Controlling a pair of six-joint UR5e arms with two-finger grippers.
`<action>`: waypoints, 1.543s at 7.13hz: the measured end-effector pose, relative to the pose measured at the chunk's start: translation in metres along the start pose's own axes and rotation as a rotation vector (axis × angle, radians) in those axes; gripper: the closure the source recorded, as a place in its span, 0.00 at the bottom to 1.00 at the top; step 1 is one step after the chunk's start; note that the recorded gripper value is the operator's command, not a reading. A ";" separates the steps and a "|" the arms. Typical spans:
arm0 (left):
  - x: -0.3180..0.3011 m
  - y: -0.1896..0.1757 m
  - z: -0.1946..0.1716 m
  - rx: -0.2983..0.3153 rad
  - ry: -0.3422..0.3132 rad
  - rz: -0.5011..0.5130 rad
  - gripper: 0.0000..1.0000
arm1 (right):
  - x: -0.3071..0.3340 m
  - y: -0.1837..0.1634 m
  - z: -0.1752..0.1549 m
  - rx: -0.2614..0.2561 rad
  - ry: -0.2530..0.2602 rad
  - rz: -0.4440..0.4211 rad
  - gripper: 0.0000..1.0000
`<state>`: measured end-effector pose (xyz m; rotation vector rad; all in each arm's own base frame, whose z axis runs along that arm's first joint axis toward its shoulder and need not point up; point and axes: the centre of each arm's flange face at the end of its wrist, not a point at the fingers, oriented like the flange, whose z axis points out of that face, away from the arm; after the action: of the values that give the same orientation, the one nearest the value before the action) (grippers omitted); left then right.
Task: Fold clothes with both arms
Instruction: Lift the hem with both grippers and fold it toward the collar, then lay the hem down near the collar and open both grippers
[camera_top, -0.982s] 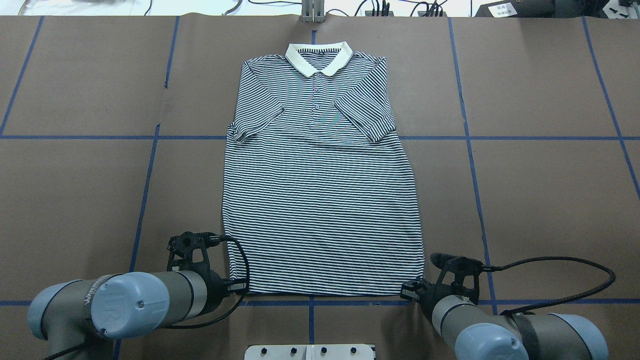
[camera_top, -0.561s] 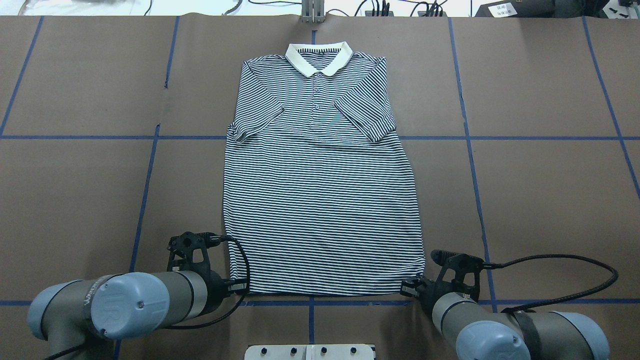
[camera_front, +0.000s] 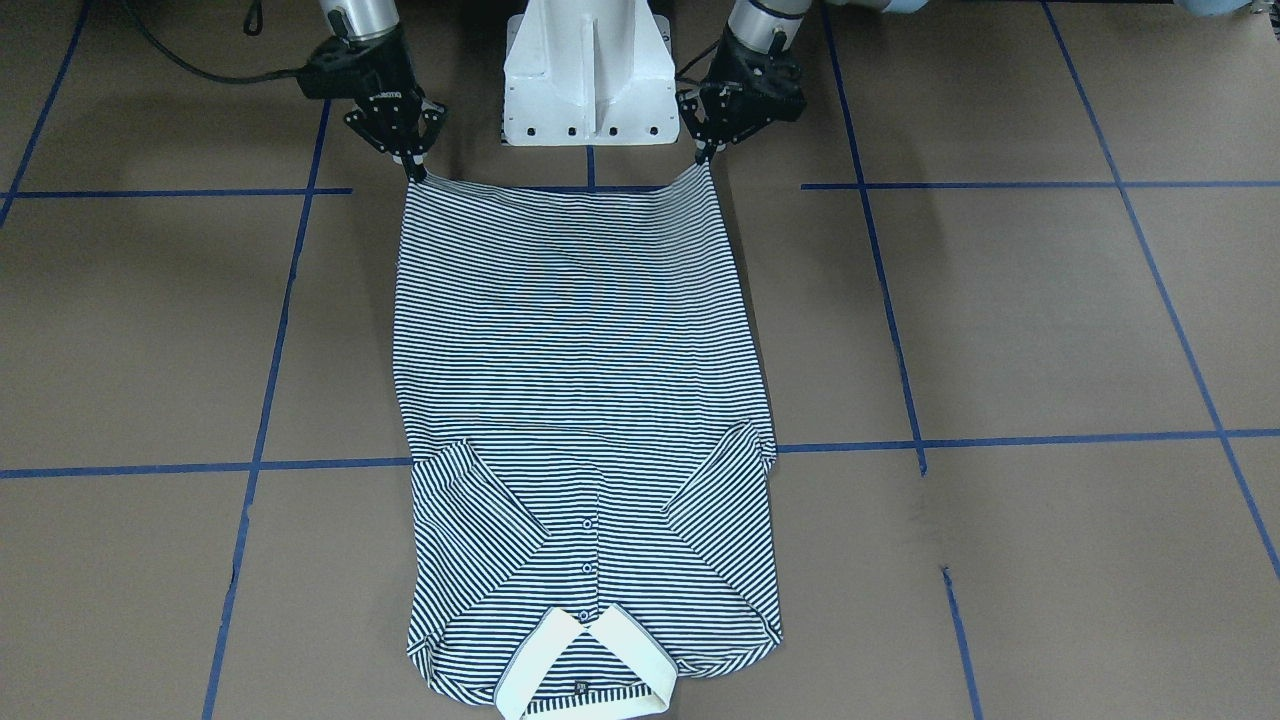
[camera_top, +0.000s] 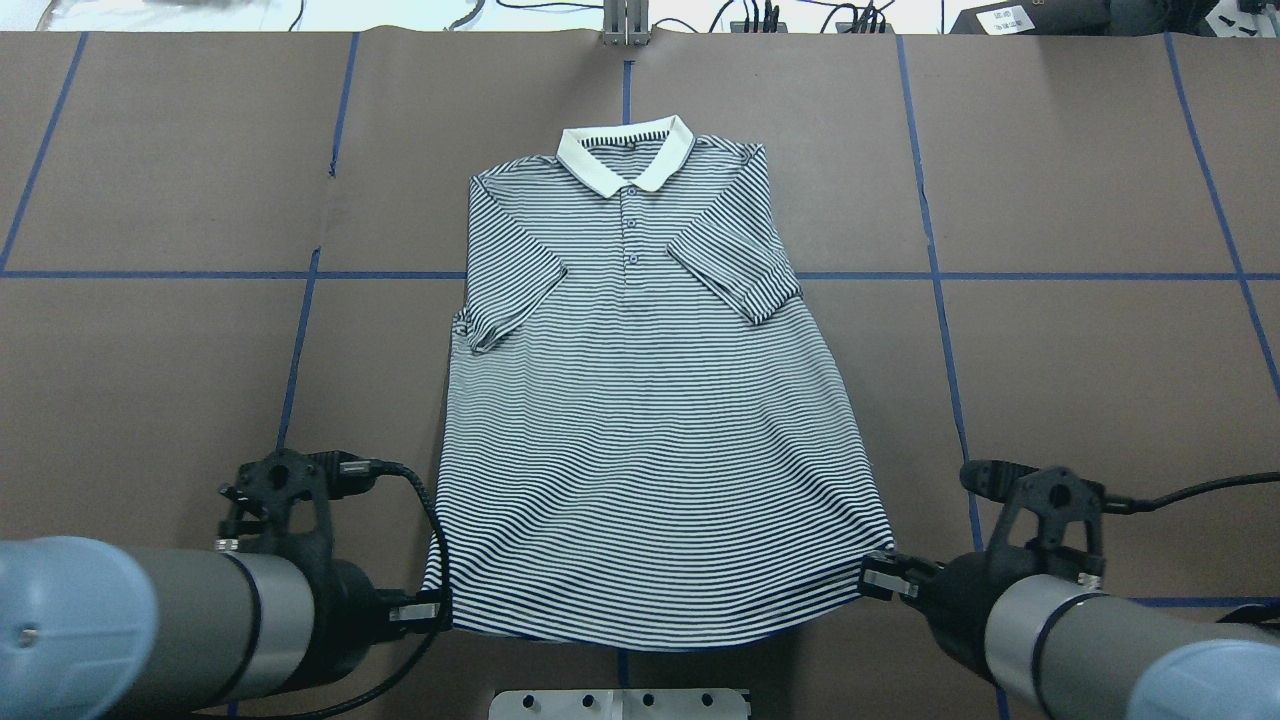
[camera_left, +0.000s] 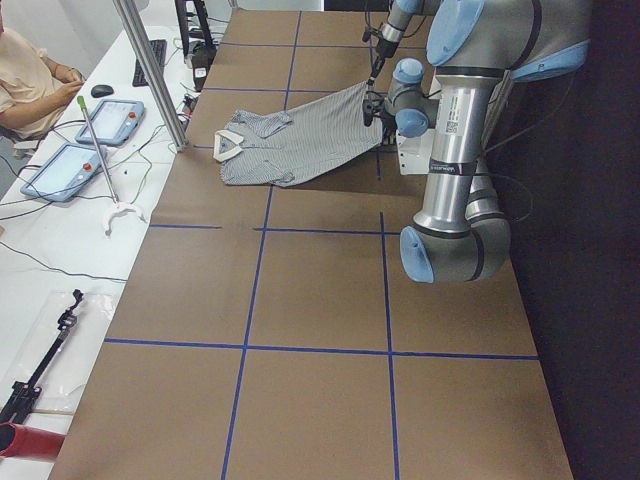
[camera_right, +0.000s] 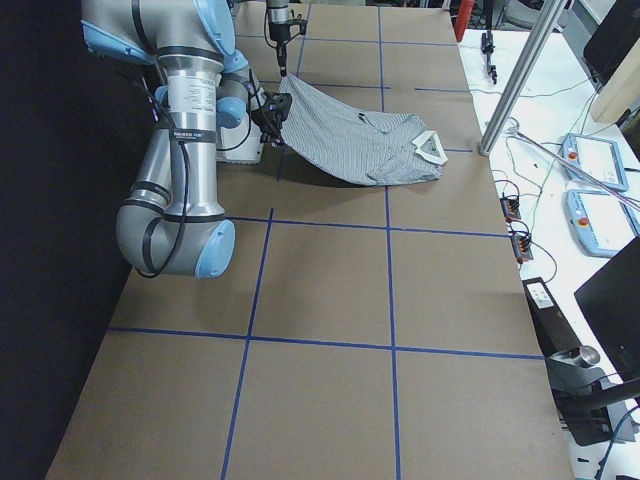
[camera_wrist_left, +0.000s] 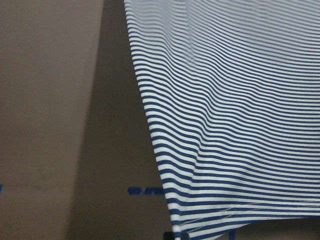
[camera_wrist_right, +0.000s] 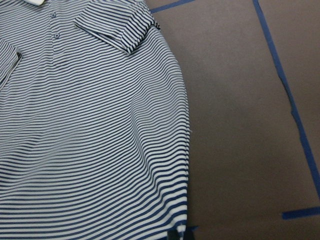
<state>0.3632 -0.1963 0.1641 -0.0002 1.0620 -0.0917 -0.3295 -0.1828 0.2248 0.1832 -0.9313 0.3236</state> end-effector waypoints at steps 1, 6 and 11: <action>0.005 -0.005 -0.040 -0.015 0.008 -0.015 1.00 | -0.004 -0.014 -0.037 -0.042 0.016 0.024 1.00; 0.018 -0.155 -0.008 0.179 -0.132 0.116 1.00 | -0.084 -0.131 0.019 0.048 0.133 -0.014 1.00; -0.012 -0.335 0.066 0.323 -0.218 0.131 1.00 | -0.105 -0.309 0.185 0.144 0.176 0.006 1.00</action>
<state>0.3898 -0.5319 0.2215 0.3437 0.8183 -0.1400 -0.4187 -0.5468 0.2433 0.2798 -0.7350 0.4062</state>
